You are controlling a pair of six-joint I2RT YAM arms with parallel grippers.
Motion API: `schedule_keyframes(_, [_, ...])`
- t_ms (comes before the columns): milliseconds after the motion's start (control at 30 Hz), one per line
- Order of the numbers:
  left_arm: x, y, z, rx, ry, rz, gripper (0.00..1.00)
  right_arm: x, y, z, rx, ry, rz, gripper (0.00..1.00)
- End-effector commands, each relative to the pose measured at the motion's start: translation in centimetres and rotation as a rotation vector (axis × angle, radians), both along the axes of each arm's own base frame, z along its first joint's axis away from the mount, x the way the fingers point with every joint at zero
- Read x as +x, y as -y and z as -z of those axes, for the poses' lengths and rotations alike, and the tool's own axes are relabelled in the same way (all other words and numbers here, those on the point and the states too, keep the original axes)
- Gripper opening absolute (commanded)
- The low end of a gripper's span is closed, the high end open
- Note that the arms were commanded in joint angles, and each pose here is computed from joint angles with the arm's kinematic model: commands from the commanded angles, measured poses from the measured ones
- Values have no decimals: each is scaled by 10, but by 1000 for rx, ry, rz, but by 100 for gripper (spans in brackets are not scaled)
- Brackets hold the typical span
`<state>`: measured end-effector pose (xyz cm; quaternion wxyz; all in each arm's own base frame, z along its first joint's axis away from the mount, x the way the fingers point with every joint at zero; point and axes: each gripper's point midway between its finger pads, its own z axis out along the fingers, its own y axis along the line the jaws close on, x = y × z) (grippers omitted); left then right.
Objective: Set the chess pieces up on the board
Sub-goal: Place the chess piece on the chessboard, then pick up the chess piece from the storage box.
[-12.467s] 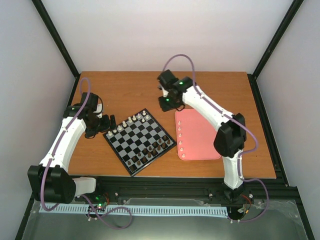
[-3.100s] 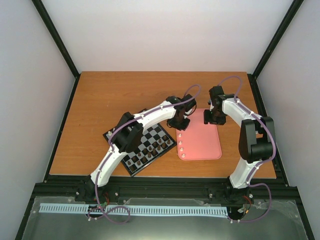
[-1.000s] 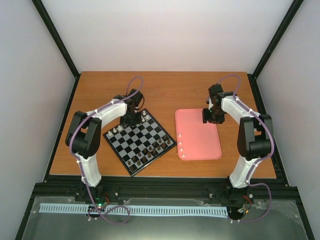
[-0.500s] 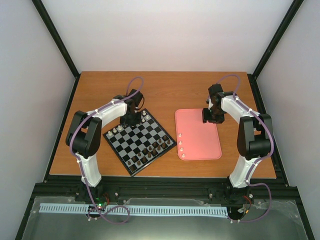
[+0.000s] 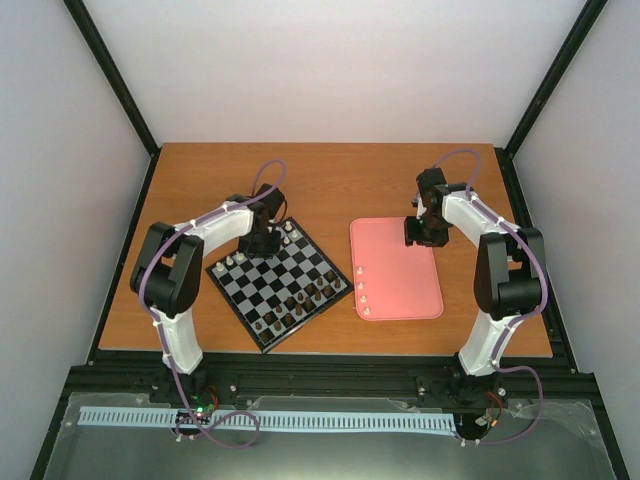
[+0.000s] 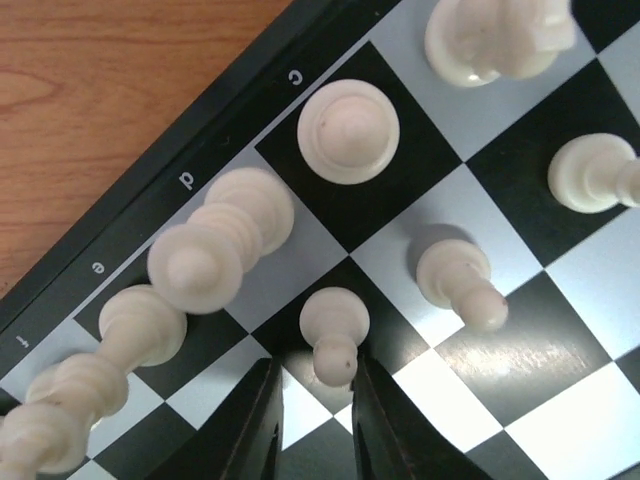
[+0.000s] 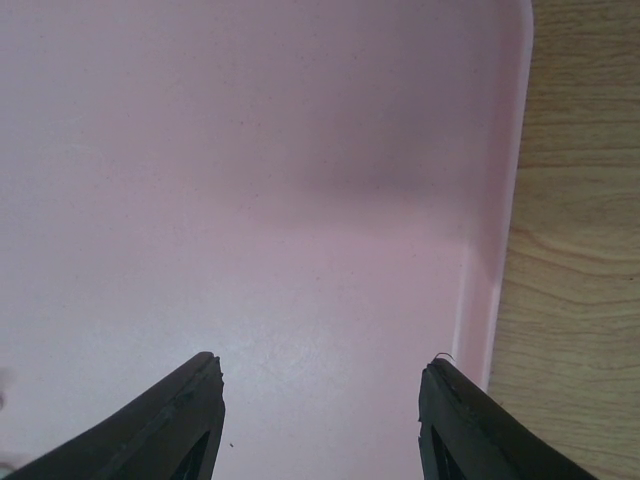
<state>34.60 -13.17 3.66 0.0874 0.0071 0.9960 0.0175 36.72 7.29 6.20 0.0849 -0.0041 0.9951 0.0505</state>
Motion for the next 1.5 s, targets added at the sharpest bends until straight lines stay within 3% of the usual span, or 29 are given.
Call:
schedule_keyframes(0, [1, -2, -20, -25, 36, -6, 25, 1, 1, 0, 10, 2, 3, 54])
schedule_keyframes(367, [-25, 34, -96, -151, 109, 85, 46, 5, 1, -6, 8, 16, 8, 54])
schedule_keyframes(533, [-37, 100, -127, -230, 149, 264, 63, 8, 2, -6, 4, 18, 19, 55])
schedule_keyframes(667, [-51, 161, -122, -282, 107, 425, 72, 9, -1, -5, 19, 13, 26, 55])
schedule_keyframes(800, [-67, 212, -101, -320, 60, 571, 72, 10, 0, -5, 15, 13, 26, 56])
schedule_keyframes(1000, [-60, 251, -73, -299, 29, 626, 67, 9, 0, -7, 14, 18, 27, 56])
schedule_keyframes(1233, [-48, 270, -41, -276, 6, 627, 62, 9, 1, -9, 12, 25, 18, 56])
schedule_keyframes(1467, [-45, 268, -17, -241, -12, 622, 46, 8, 2, -10, 4, 27, 13, 56])
